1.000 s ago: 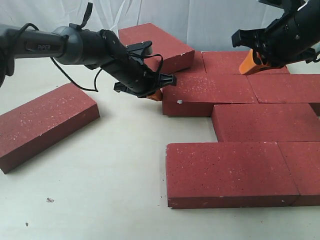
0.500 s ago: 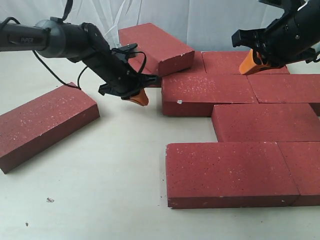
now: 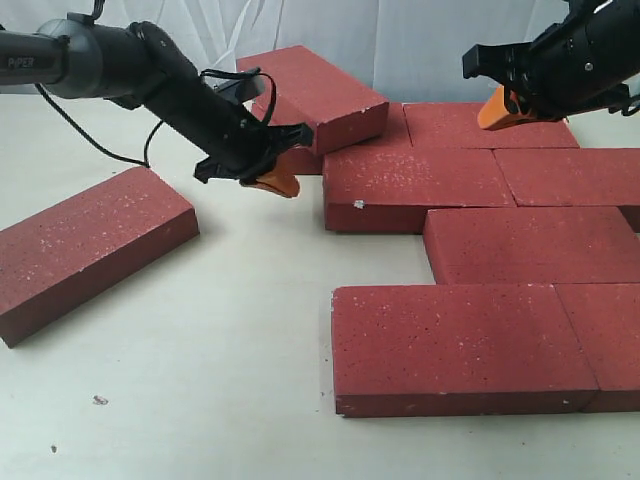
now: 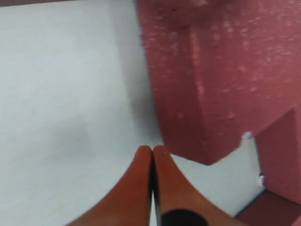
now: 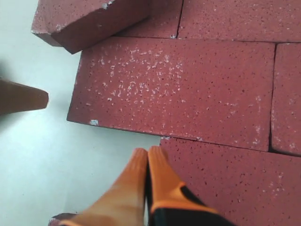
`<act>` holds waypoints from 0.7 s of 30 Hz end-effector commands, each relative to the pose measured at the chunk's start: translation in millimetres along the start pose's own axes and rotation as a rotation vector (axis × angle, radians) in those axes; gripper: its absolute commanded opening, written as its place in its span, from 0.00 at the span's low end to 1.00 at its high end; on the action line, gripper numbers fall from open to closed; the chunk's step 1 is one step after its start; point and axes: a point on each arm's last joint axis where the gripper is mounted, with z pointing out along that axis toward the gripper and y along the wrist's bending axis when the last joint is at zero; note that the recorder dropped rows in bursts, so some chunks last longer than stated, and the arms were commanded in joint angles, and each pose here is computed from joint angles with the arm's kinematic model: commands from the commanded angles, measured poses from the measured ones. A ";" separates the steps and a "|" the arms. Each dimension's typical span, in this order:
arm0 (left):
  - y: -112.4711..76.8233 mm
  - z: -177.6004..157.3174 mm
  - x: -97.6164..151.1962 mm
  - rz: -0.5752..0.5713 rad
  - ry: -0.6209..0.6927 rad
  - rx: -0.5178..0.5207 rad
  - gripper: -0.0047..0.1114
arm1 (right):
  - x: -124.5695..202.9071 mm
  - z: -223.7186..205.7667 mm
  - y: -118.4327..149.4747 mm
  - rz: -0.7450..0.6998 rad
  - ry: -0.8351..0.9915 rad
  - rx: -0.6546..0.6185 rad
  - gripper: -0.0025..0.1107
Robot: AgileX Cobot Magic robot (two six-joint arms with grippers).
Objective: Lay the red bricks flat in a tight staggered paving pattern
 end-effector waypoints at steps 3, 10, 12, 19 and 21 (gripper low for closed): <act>-35.0 4.0 0.1 0.072 -0.053 0.178 0.04 | 3.6 23.1 -8.9 0.021 0.045 0.010 0.02; -46.6 17.6 0.6 0.163 -0.132 0.088 0.04 | 5.7 42.7 -14.6 0.062 0.072 0.001 0.02; -47.6 17.6 2.1 0.160 -0.116 0.100 0.04 | 3.5 42.8 -13.7 0.076 0.049 -0.010 0.02; -51.0 -35.1 -9.2 0.211 -0.165 0.095 0.04 | -30.9 43.1 -8.7 0.048 -0.059 -0.042 0.02; -44.7 -56.8 -16.7 0.209 -0.215 0.076 0.04 | -46.8 48.2 -6.8 0.061 -0.085 -0.070 0.02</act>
